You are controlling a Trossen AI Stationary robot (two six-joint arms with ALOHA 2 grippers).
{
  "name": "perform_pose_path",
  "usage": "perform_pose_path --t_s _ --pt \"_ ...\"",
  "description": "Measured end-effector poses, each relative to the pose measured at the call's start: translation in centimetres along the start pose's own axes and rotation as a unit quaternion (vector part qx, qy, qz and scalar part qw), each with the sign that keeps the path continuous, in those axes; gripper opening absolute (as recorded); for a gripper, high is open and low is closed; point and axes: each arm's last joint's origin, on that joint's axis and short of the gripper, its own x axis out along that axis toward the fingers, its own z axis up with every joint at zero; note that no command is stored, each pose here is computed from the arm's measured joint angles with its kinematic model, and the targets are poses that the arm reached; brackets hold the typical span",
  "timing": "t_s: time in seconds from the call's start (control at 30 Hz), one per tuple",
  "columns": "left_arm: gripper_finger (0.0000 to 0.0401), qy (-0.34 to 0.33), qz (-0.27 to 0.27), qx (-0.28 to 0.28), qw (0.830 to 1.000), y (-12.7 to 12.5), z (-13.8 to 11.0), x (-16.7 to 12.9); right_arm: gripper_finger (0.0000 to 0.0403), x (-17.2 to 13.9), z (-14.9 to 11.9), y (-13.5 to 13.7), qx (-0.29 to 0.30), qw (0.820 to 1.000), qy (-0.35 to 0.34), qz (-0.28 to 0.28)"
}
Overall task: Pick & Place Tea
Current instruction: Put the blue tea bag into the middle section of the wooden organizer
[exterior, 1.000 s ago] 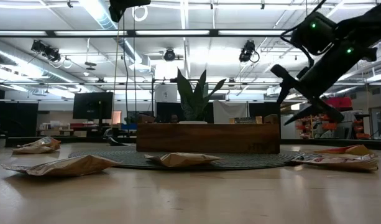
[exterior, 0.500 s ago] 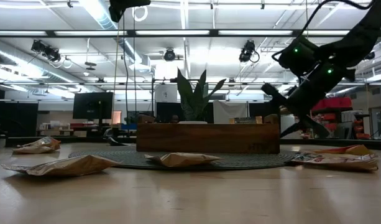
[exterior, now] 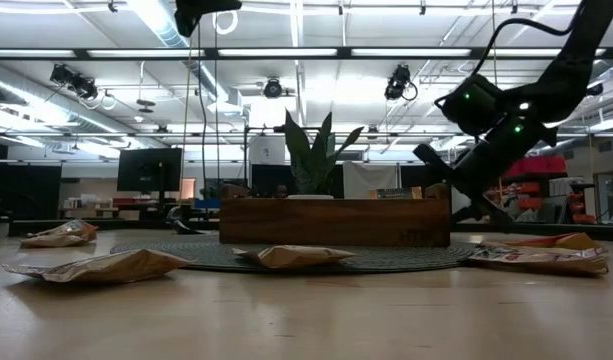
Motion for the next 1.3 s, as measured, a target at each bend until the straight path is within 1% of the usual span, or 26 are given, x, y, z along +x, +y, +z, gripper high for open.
perform_pose_path --t_s 0.1,0.3,0.5,0.63,0.77,0.93,1.1,1.17,1.3 --pt "0.0165 0.003 0.001 0.0 1.0 0.0 -0.1 0.0 0.0196 0.2 0.2 0.2 0.008 1.0 -0.002 0.016" --pt "0.0165 0.006 0.008 0.0 1.0 0.1 -0.1 0.0 0.0196 0.9 0.4 -0.4 0.009 1.0 0.002 -0.007" --pt "0.0165 0.004 0.016 0.0 1.0 0.1 -0.1 0.0 0.0196 1.5 0.8 -0.1 0.008 1.0 0.003 0.006" --pt "0.0165 0.003 0.021 0.0 1.0 0.2 -0.1 0.0 0.0187 1.7 1.1 0.8 -0.017 1.0 -0.001 0.007" --pt "0.0165 0.003 0.022 0.0 1.0 0.2 -0.1 0.0 0.0149 2.1 1.5 1.3 -0.032 0.999 -0.005 0.0" --pt "0.0165 0.003 0.022 0.0 1.0 0.2 -0.1 0.0 0.008 3.4 1.6 1.4 -0.035 0.998 0.042 -0.006" --pt "0.0165 0.003 0.022 -0.002 1.0 0.2 -0.1 0.0 0.0015 4.5 1.4 1.7 -0.067 0.995 0.076 -0.008" --pt "0.0165 0.003 0.022 -0.004 1.0 0.2 -0.1 0.0 0.0007 4.6 1.3 2.0 -0.076 0.994 0.077 -0.003" --pt "0.0165 0.003 0.022 -0.004 1.0 0.2 -0.1 0.0 0.0005 4.4 1.4 2.8 -0.084 0.994 0.075 0.007"
